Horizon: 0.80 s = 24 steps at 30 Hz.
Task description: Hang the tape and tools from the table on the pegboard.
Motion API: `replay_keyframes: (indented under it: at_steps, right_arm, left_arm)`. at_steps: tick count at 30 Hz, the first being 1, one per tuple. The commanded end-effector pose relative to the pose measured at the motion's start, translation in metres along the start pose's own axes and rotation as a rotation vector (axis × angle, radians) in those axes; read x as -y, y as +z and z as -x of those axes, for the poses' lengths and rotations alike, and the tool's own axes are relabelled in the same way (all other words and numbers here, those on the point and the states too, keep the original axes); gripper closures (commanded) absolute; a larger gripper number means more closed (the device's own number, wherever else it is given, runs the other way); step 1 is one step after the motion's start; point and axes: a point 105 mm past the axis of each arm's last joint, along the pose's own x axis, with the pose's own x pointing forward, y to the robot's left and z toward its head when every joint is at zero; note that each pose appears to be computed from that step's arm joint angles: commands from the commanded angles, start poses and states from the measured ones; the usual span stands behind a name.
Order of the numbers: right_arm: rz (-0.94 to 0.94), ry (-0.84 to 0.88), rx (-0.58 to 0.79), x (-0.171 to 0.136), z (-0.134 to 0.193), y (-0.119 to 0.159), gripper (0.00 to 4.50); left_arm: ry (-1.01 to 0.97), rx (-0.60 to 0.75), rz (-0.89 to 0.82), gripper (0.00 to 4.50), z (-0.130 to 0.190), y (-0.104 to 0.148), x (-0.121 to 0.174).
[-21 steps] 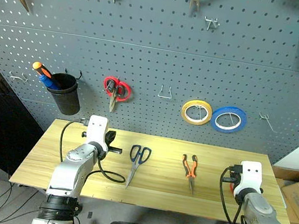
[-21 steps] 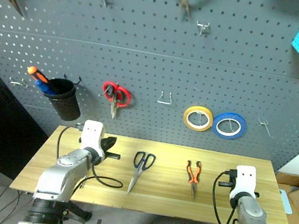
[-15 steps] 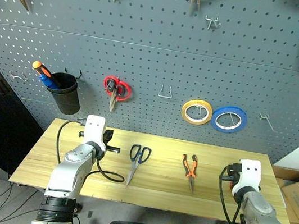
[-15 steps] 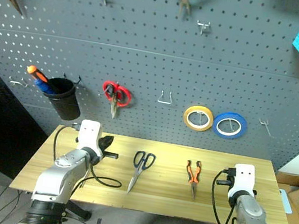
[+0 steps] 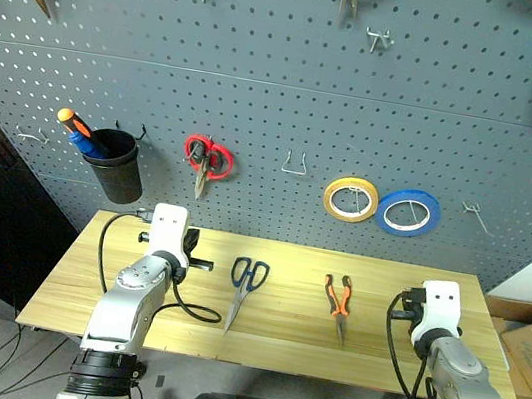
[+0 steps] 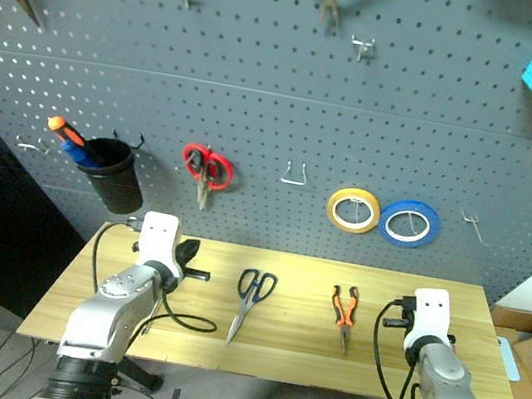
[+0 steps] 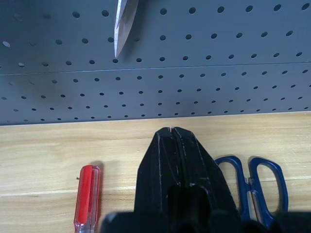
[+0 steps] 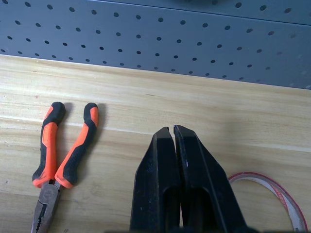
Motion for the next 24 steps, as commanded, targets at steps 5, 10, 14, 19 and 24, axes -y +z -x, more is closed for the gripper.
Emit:
replay_keyframes:
  at_steps: [5,10,14,19,24]
  right_arm:
    - [0.021,0.009,0.033,0.001,0.0,0.013,4.45]
    - [0.035,0.046,0.023,-0.002,0.004,0.015,4.45]
    - [0.034,0.13,-0.03,-0.007,0.01,0.011,3.86]
    - [0.074,0.175,-0.077,-0.002,0.015,0.009,2.14]
    - [0.093,0.163,-0.133,0.012,0.016,0.005,0.37]
  left_arm:
    - [-0.025,0.072,-0.015,4.49,0.0,0.021,0.006]
    - [-0.159,0.058,-0.001,4.49,0.001,0.022,0.03]
    - [-0.37,0.026,0.033,3.9,0.008,0.023,0.066]
    - [-0.556,-0.007,0.06,2.18,0.013,0.025,0.098]
    - [-0.65,-0.029,0.049,0.4,0.01,0.023,0.129]
